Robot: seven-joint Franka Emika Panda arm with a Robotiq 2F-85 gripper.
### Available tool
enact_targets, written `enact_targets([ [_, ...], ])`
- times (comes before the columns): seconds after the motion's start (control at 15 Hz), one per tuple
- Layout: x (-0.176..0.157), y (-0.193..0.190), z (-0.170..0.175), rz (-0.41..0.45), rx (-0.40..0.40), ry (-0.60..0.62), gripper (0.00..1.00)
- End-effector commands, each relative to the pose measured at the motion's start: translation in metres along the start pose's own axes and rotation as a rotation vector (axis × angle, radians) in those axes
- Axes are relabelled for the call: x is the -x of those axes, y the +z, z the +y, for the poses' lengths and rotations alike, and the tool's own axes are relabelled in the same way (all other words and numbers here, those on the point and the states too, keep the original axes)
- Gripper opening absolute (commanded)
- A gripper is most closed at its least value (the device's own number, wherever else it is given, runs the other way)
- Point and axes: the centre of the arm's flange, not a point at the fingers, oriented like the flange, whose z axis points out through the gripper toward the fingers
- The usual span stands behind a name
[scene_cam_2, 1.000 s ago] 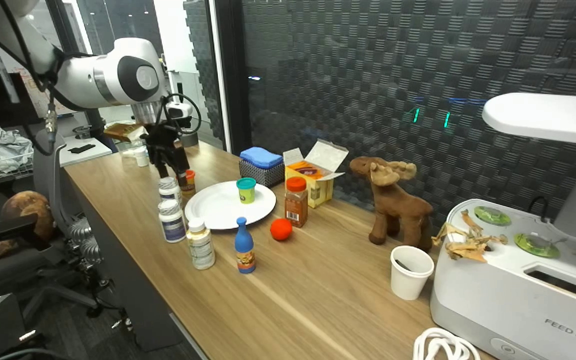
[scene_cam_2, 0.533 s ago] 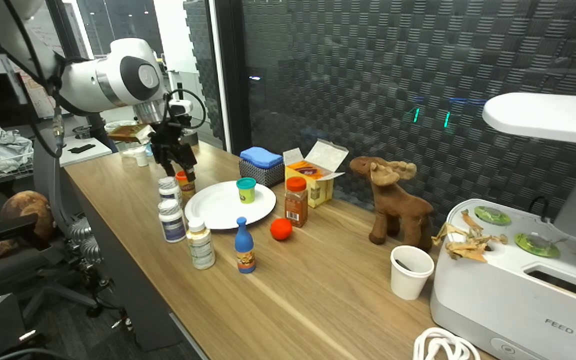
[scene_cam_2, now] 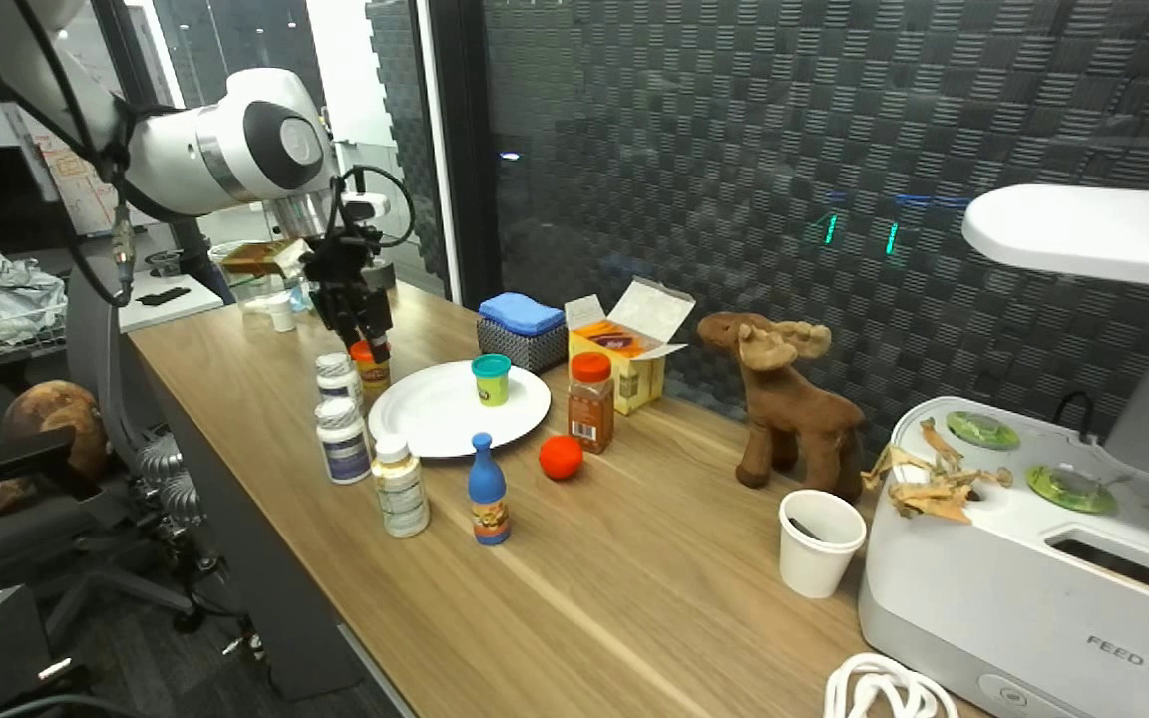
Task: Put the bottles and orange plushie around the white plate on the white plate
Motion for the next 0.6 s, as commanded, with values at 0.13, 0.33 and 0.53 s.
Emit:
enact_targets([
  [0.13, -0.013, -0.02, 0.004, -0.007, 0.046, 0.011, 0.28],
  [0.33, -0.026, -0.035, 0.009, 0.018, 0.041, 0.024, 0.28],
  [0.53, -0.041, -0.049, 0.025, 0.055, 0.076, 0.055, 0.28],
])
